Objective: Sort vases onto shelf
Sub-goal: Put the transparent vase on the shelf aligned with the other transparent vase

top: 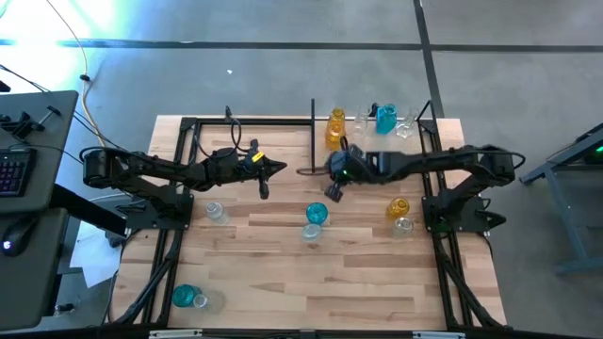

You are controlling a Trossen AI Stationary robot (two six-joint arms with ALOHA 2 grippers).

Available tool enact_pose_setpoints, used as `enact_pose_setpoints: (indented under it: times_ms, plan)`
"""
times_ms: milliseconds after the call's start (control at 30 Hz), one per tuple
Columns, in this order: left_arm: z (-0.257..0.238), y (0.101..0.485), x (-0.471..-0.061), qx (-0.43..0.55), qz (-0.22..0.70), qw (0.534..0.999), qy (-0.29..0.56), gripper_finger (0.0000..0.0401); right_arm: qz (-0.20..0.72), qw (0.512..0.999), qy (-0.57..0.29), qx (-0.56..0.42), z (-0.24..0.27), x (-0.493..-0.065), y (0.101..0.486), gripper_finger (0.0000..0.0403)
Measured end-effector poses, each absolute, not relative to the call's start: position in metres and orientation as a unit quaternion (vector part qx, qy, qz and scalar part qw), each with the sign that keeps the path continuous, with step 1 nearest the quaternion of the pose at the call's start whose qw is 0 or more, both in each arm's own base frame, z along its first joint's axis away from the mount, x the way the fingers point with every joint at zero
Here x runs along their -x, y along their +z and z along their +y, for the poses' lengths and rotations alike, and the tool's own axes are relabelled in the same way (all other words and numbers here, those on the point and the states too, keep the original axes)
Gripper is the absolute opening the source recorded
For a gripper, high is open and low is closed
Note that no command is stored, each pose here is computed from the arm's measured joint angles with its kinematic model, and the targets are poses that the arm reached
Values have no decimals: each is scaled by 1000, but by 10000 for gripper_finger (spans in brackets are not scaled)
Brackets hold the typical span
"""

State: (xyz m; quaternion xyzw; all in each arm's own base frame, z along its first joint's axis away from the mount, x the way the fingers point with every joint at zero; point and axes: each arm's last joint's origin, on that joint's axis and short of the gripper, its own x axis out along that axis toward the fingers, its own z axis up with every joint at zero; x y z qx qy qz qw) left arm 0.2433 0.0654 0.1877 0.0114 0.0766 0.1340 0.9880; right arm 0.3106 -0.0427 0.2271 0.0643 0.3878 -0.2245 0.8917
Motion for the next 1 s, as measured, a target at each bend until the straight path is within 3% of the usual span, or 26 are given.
enact_pose_setpoints:
  times_ms: [400, 1000]
  plan:
    - [65, 188, -243, -9, 76, 988, 134, 0, 303, 937, -157, -74, 3, -306, 214, 0]
    - [62, 182, -243, -15, 105, 987, 125, 0, 147, 985, -86, 3, 19, -299, 200, 0]
